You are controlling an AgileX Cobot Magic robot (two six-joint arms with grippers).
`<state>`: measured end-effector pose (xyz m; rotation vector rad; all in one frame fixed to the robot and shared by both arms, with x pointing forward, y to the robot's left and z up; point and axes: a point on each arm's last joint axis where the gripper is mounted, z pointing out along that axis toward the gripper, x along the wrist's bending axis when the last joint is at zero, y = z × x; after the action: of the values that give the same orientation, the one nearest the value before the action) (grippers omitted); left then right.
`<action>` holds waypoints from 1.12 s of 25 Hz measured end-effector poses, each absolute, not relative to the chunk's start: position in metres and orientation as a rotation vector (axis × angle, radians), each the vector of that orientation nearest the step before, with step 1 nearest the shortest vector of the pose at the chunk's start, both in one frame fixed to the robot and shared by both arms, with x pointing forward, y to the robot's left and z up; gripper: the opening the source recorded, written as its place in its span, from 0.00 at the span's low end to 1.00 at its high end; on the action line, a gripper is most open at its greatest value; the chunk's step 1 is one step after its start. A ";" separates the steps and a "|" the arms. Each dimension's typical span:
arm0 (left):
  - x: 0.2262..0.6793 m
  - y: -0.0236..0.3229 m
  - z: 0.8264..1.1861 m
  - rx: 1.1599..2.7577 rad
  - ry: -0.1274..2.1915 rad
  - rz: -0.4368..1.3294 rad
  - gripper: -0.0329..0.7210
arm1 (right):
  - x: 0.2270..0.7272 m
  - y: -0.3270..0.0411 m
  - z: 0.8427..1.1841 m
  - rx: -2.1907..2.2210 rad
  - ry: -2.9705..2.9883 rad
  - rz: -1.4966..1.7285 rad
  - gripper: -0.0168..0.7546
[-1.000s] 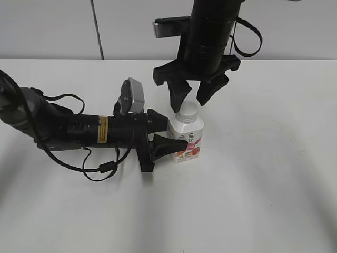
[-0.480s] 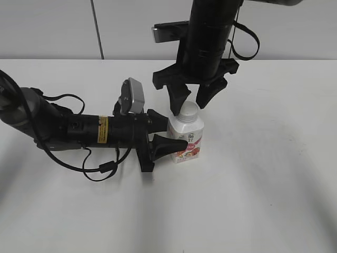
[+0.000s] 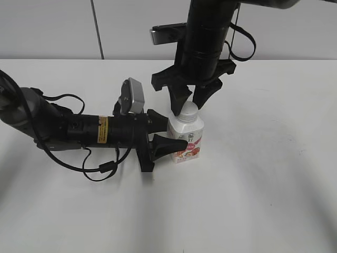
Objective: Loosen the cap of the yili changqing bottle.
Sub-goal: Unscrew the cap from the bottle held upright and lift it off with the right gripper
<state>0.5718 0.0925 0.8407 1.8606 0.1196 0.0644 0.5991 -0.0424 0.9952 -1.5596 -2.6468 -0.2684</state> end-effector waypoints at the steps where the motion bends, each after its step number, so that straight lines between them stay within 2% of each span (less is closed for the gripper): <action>1: 0.572 0.093 0.841 1.861 0.120 0.064 0.54 | 0.599 -0.042 0.995 -1.549 -2.654 -0.268 0.53; 8: 0.572 0.093 0.840 1.866 0.118 0.065 0.54 | 0.599 -0.042 0.995 -1.418 -2.735 -0.273 0.53; 19: 0.572 0.093 0.840 1.868 0.120 0.064 0.54 | 0.599 -0.042 0.996 -0.290 -3.137 -0.290 0.53; 28: 0.572 0.093 0.840 1.868 0.122 0.063 0.53 | 0.600 -0.041 0.999 -0.178 -3.150 -0.305 0.52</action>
<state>0.5718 0.0927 0.8400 1.8684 0.1220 0.0627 0.5995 -0.0411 0.9989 -0.1781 -3.1500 -0.3054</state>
